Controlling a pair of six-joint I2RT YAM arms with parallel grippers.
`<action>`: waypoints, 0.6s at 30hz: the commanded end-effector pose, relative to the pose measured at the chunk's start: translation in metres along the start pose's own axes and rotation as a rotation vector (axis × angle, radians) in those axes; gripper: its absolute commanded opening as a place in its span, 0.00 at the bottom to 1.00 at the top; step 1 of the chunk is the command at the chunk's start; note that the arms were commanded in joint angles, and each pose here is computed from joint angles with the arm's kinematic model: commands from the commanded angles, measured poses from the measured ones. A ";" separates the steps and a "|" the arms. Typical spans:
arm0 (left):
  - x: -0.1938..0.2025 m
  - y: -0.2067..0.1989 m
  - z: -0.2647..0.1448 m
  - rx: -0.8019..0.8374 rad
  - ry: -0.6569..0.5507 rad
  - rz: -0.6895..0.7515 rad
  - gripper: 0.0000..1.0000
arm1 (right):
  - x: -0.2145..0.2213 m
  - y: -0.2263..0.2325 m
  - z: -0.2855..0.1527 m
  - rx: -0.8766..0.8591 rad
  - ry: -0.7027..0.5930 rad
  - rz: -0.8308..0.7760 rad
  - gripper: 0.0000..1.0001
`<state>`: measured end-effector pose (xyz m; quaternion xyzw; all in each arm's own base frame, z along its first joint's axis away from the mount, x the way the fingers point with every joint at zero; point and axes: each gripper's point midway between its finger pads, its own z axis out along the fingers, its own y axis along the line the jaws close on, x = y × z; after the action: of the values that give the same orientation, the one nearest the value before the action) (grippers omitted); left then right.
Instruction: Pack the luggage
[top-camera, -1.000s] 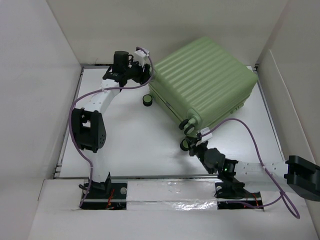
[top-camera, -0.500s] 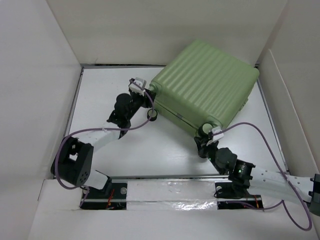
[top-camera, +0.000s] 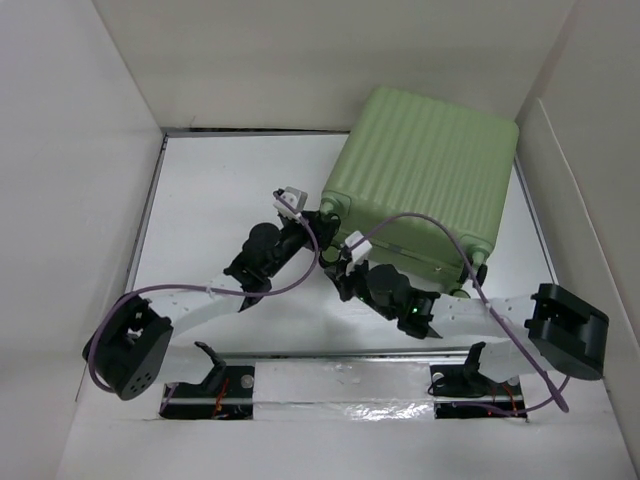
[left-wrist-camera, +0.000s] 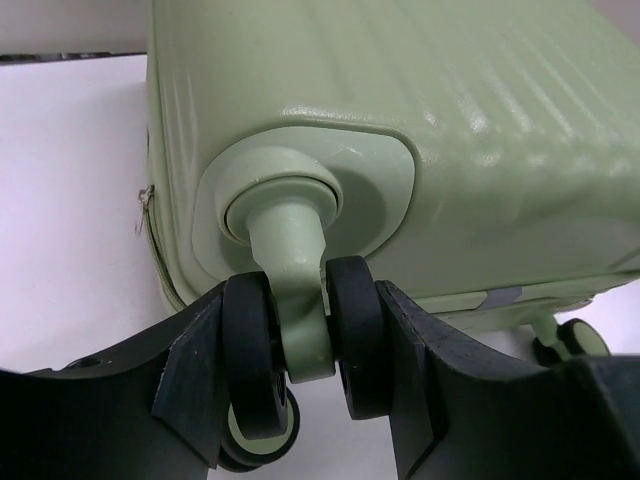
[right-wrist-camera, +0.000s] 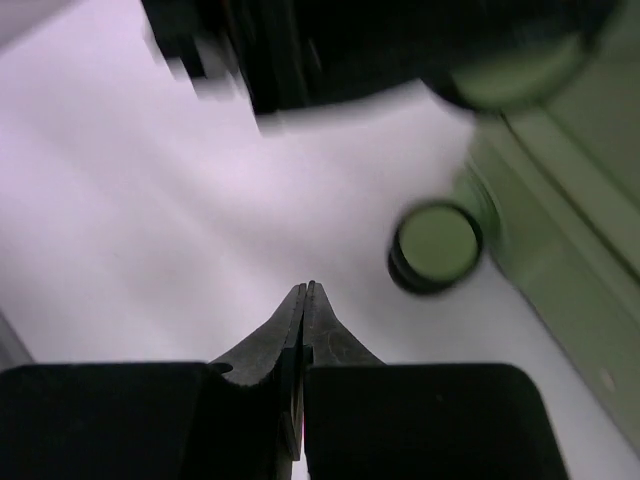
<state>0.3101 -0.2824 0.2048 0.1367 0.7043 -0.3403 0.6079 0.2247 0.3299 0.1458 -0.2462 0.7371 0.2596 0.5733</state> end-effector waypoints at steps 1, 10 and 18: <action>-0.005 -0.076 -0.043 0.355 0.020 -0.062 0.00 | -0.068 0.043 0.014 -0.178 -0.186 0.022 0.00; -0.004 -0.085 -0.081 0.402 -0.003 -0.173 0.00 | -0.017 -0.025 -0.052 0.070 -0.050 0.101 0.00; 0.013 -0.070 -0.091 0.344 0.014 -0.167 0.00 | -0.067 -0.090 -0.129 0.216 -0.131 0.121 0.29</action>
<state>0.2496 -0.2504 0.2036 0.0822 0.6958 -0.4159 0.5798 0.2039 0.2061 0.2058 -0.1161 0.7338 0.2544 0.6191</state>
